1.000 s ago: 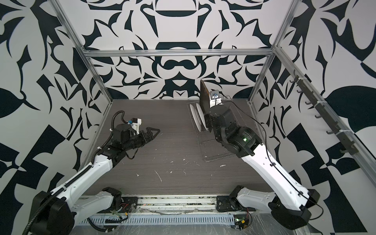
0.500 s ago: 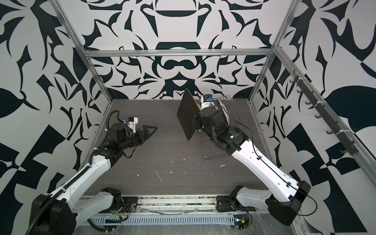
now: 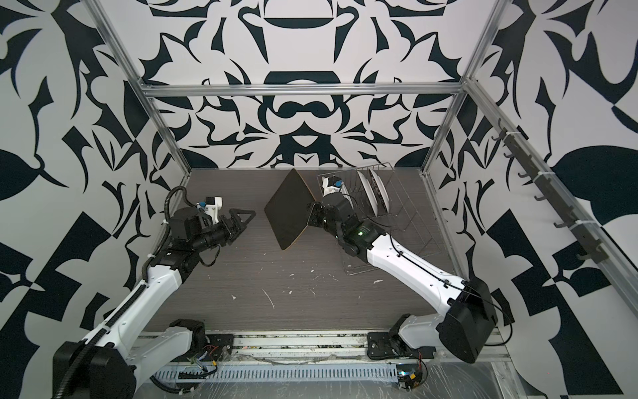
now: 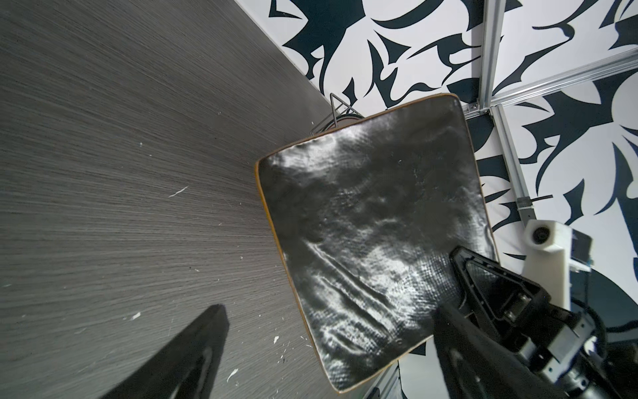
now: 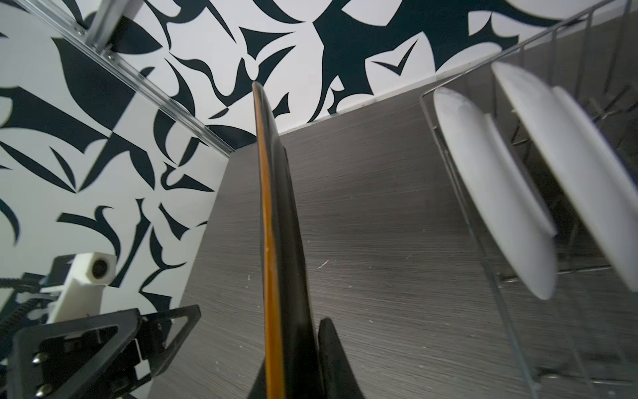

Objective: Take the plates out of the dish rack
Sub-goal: 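Lift the black tray out of the rack with the right gripper, then bring the tray toward the left gripper and grasp its opposite edge with the left gripper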

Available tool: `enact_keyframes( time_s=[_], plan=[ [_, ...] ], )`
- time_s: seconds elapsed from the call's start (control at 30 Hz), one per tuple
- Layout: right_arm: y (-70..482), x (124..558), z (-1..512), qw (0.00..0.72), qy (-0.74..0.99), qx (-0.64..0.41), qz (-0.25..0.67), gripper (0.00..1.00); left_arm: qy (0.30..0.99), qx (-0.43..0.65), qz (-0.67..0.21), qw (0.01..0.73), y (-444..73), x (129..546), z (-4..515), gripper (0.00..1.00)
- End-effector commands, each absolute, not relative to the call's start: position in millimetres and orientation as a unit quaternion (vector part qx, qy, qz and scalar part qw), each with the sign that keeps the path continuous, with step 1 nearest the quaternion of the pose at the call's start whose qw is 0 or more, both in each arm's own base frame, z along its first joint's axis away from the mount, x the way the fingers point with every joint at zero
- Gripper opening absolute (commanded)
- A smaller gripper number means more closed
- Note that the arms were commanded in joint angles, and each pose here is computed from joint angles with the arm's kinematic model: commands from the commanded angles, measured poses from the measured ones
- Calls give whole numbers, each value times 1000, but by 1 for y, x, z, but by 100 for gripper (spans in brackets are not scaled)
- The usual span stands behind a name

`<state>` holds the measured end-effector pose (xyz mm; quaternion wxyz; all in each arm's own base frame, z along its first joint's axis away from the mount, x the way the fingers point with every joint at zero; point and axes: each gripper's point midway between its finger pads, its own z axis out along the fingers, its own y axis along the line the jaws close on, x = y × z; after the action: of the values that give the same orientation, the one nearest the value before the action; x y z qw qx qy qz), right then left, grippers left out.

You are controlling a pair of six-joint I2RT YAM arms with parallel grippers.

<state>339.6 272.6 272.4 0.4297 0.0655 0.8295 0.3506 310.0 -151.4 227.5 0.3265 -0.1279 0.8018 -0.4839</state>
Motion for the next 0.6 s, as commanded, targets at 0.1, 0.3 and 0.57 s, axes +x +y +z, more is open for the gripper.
enact_keyframes(
  time_s=[0.1, 0.3, 0.57],
  plan=[
    [272, 354, 365, 478, 653, 156, 566, 0, 799, -127, -492, 320, -149, 307, 229, 96],
    [274, 355, 344, 449, 637, 179, 601, 0, 800, -132, -490, 320, -147, 308, 229, 96],
    [270, 348, 342, 437, 612, 191, 631, 0, 789, -140, -511, 312, -151, 316, 228, 95]
  ],
)
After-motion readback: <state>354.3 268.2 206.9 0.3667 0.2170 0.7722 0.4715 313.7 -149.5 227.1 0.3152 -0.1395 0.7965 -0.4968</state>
